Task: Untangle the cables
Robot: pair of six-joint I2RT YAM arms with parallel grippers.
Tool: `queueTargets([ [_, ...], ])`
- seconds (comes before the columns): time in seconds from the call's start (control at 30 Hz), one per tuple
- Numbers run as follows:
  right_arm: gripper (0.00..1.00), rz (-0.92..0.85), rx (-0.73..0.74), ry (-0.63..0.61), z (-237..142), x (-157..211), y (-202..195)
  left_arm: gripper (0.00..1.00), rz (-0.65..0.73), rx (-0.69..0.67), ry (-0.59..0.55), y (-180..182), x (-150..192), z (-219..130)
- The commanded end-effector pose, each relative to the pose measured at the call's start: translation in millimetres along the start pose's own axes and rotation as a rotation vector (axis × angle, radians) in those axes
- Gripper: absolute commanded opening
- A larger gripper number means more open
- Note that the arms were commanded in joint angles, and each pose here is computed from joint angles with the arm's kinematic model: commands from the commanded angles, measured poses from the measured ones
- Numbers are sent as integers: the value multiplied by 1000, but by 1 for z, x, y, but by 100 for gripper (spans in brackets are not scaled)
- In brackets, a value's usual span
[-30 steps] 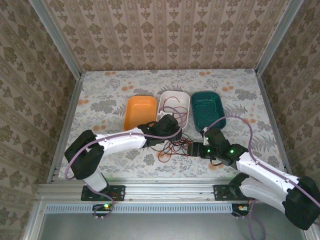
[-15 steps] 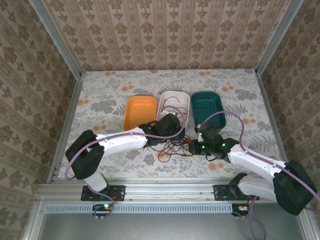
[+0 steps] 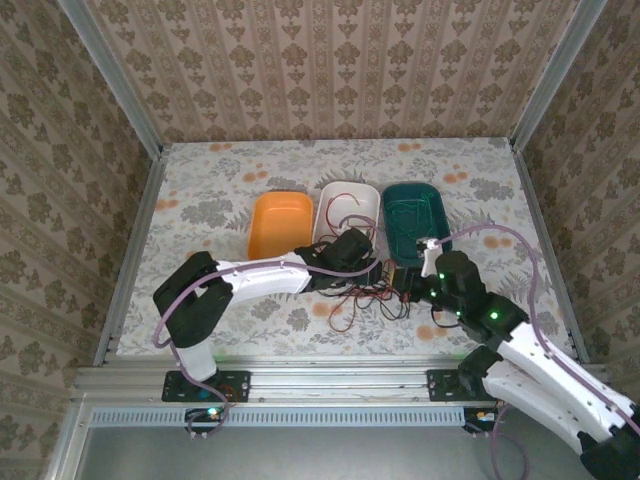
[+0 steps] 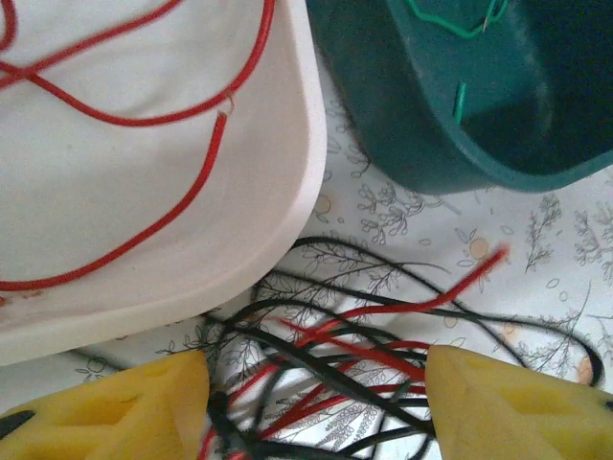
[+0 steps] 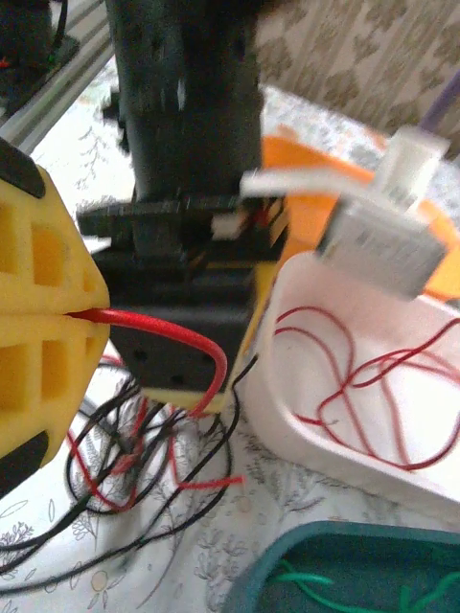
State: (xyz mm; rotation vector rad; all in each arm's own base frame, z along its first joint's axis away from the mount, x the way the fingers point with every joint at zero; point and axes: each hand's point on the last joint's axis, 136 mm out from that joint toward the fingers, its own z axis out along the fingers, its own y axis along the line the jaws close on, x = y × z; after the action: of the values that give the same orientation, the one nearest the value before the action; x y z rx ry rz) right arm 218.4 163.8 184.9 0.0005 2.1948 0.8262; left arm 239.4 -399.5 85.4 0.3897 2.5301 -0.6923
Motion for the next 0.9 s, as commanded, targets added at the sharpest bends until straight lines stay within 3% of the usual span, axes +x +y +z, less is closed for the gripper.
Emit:
queueTargets([
  [0.0,0,26,-13,-90,-26,-23,8,62,11,22,22,-9,0,3],
  [0.5,0,-74,-179,-370,-111,-103,68,62,2,-34,46,9,11,-1],
  [0.67,0,-113,-136,-418,-129,-117,69,69,24,31,-55,1,-6,-26],
  [0.87,0,-50,-63,-370,-117,-113,54,76,121,111,-254,-11,-38,-82],
])
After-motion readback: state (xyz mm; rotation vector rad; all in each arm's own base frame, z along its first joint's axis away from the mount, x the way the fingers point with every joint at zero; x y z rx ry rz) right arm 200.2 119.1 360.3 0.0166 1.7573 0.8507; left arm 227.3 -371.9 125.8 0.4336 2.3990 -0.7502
